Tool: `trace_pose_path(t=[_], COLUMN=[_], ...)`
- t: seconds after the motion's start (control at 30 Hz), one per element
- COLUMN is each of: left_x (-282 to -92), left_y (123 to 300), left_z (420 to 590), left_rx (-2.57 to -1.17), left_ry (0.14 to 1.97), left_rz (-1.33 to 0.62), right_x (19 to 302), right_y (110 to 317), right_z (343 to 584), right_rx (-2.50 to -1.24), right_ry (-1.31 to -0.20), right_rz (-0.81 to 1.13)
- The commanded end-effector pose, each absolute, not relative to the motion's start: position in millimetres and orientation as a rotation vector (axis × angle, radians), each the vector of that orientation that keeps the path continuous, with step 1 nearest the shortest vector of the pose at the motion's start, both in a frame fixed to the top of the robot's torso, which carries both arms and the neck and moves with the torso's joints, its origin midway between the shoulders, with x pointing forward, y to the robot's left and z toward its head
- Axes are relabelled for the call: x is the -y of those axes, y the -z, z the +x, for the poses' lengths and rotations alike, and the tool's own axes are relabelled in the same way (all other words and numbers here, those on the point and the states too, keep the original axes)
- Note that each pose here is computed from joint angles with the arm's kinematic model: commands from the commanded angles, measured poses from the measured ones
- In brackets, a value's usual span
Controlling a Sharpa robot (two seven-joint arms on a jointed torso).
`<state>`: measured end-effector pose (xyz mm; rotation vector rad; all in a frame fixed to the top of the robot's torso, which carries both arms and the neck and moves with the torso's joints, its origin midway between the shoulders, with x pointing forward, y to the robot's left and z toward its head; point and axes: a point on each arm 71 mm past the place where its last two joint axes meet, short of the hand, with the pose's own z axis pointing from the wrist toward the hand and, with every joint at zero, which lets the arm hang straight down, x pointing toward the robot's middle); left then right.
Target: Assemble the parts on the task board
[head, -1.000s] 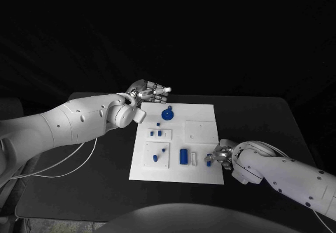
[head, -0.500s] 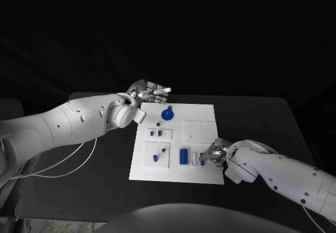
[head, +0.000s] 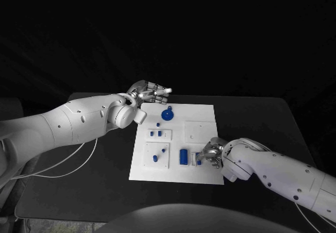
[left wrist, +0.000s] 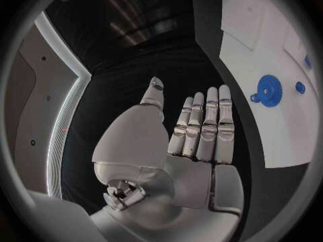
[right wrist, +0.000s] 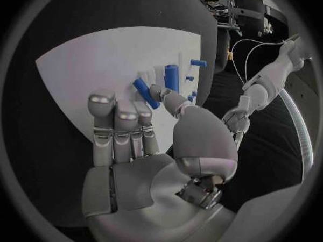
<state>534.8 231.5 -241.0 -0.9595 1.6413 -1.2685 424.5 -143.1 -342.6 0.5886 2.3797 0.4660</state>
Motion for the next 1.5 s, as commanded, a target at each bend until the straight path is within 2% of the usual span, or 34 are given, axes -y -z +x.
trace_pose_path(t=[0.03, 0.53, 1.5], left_x=[-228.6, -228.5, -228.7], left_y=[240.3, 240.5, 240.8], left_z=[534.5, 534.5, 534.7], left_rx=[-1.650, -1.653, -1.656], left_ry=[1.287, 1.286, 1.282], left_rz=[-0.947, -0.948, -0.949], right_x=[140.6, 137.2, 134.2], right_y=[345.8, 347.5, 347.7], right_z=[421.8, 419.1, 422.1], right_rx=[-2.412, -2.462, -2.446], right_ry=[-0.466, -0.455, -0.453], right_rz=[0.573, 0.522, 0.500])
